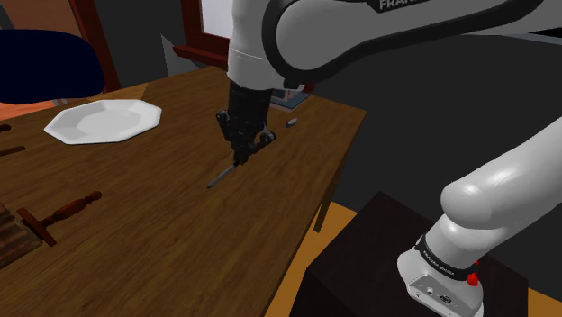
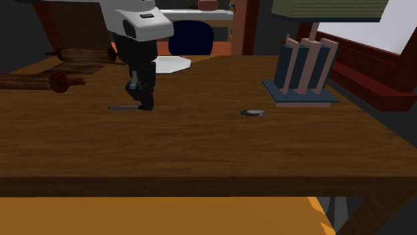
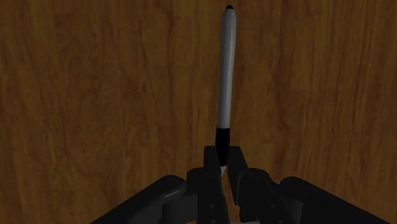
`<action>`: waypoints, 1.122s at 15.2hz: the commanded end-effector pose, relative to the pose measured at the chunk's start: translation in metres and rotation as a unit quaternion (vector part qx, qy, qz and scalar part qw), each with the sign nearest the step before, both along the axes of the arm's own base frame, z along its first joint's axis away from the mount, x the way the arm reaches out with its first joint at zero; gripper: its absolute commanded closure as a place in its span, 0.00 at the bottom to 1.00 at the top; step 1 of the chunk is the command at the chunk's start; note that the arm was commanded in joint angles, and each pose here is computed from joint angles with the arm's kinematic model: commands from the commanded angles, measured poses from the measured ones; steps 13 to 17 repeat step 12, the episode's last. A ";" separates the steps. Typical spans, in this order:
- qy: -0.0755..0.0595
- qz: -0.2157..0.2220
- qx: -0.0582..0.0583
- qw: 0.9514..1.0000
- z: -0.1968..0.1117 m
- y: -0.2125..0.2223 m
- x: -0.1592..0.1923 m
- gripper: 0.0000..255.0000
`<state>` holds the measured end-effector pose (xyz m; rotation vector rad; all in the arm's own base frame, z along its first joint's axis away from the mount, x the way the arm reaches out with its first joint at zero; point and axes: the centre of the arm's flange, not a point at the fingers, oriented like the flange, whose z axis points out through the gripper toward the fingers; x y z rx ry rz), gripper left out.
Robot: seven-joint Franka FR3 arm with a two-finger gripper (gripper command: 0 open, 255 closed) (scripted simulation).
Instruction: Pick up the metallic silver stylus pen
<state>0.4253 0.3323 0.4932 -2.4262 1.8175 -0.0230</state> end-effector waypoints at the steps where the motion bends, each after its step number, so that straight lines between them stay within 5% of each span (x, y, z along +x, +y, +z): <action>1: 0.000 0.000 0.000 1.000 0.010 0.000 0.001 1.00; 10: 0.000 0.000 0.000 1.000 0.058 0.000 0.001 1.00; 17: 0.000 0.000 0.000 1.000 0.059 0.000 0.001 1.00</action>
